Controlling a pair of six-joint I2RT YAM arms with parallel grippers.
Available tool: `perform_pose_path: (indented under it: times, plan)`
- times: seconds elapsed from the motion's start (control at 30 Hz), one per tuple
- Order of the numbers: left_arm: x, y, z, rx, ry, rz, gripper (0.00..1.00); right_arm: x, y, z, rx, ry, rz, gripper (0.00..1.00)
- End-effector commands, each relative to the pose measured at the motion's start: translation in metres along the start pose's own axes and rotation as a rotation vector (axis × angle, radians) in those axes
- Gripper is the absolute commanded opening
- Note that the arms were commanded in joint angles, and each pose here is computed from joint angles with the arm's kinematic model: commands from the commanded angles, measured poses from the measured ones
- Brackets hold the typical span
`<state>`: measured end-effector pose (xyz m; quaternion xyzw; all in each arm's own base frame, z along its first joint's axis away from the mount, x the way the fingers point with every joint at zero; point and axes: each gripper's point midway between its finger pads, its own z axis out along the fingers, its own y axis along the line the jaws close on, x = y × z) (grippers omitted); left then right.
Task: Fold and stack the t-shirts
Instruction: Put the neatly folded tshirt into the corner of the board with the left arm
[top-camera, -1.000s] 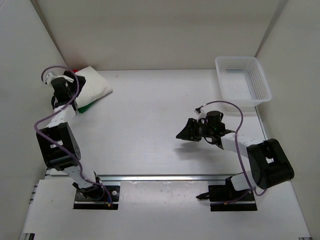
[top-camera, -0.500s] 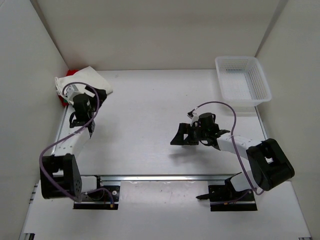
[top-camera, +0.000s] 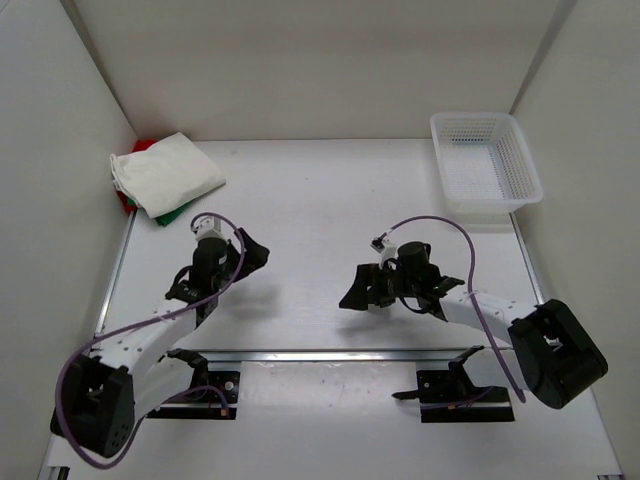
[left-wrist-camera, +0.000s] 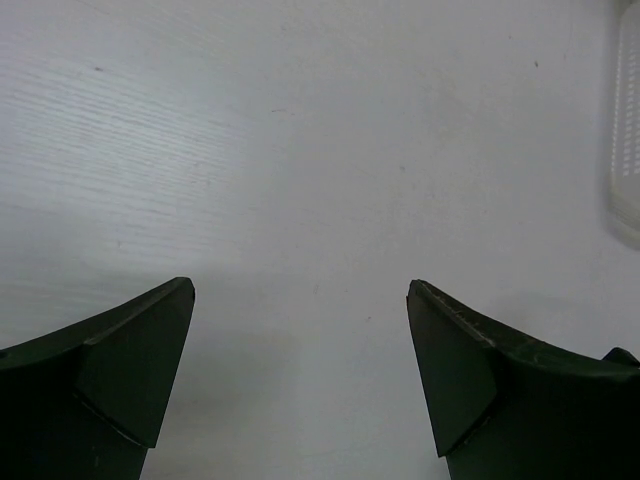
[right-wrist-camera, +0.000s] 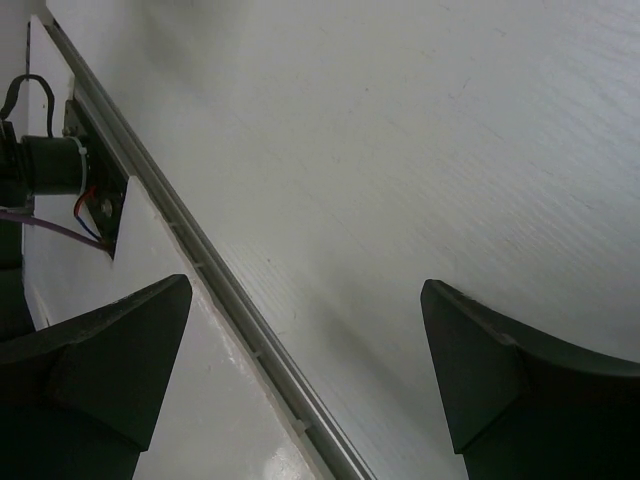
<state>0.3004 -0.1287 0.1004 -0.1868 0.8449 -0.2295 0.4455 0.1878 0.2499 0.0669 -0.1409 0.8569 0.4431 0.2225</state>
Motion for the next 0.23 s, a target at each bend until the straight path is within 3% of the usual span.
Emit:
perform_pose_path:
  times: [0.0, 0.2]
  plan:
    - [-0.004, 0.009, -0.019, 0.014, -0.015, -0.051, 0.98, -0.018, 0.020, -0.003, -0.055, -0.076, -0.072, 0.99]
    - [-0.011, 0.029, -0.038, -0.044, -0.055, -0.030, 0.99, -0.013, 0.023, 0.001, -0.057, -0.061, -0.104, 0.99]
